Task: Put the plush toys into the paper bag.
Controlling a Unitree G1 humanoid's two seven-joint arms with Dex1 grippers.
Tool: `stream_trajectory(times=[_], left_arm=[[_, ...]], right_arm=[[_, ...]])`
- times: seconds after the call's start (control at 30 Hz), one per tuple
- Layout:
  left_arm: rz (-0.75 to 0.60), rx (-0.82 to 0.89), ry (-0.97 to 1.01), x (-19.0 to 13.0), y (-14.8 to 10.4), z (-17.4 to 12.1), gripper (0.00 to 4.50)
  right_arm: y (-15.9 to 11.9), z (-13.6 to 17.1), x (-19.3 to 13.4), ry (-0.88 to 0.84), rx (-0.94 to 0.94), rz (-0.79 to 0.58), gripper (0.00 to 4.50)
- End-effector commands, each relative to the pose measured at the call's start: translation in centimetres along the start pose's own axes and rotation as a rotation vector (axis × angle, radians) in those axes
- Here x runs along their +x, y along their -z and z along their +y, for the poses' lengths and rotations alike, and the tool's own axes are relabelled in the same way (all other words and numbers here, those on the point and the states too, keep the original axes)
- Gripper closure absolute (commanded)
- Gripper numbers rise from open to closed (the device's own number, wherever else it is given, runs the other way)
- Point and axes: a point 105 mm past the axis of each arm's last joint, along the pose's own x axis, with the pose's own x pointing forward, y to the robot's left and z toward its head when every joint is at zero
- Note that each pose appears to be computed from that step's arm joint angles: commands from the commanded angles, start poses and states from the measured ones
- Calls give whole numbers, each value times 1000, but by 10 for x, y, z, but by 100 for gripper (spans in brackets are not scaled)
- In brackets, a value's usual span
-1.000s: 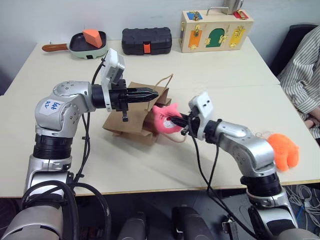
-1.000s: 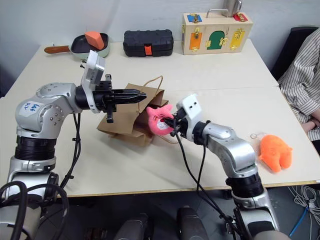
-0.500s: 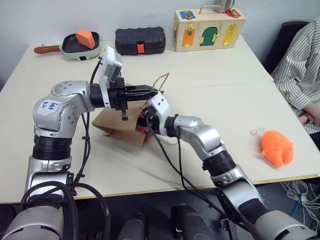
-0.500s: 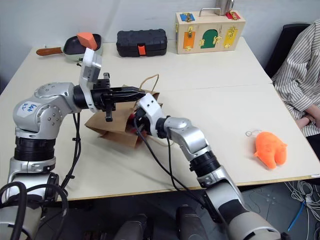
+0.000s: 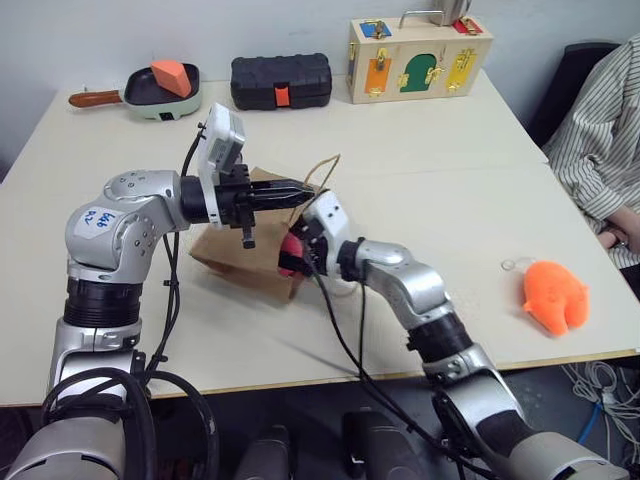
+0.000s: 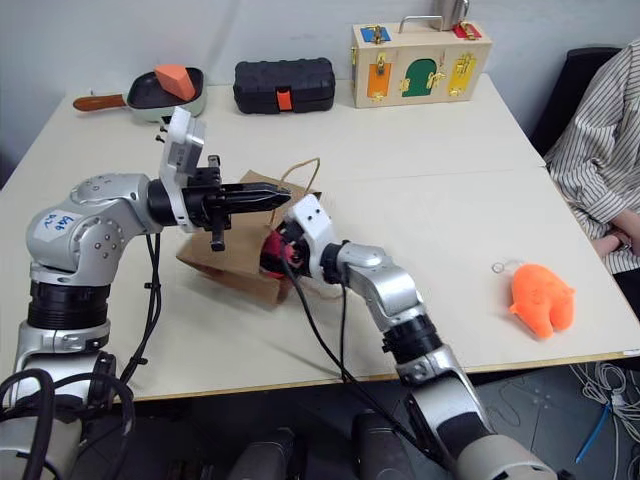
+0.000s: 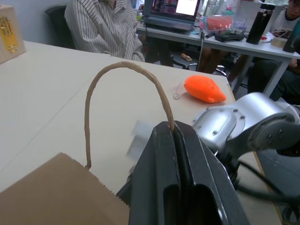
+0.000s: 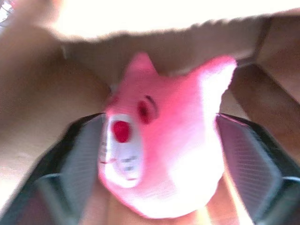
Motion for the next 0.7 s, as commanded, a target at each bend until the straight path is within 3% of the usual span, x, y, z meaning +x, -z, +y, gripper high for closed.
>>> stream_trajectory(times=[0.03, 0.2, 0.3, 0.43, 0.57, 0.7], left_arm=[[-29, 41, 9, -2, -11, -6, 450], [-34, 27, 15, -1, -7, -7, 450], [-37, 27, 27, -1, -7, -9, 450], [-40, 29, 34, -3, -8, -11, 450], [-45, 27, 30, -4, -6, -10, 450], [-50, 27, 39, -2, -5, -12, 450]], right_arm=[[-31, 11, -44, -19, -37, -74, 4], [-44, 1, -111, 148, -14, -85, 4], [-44, -27, -168, 428, -115, 1, 4], [-38, -63, -260, 878, -267, 230, 4], [-20, -74, -328, 1167, -155, 302, 4], [12, -71, -358, 1260, -29, 370, 4]])
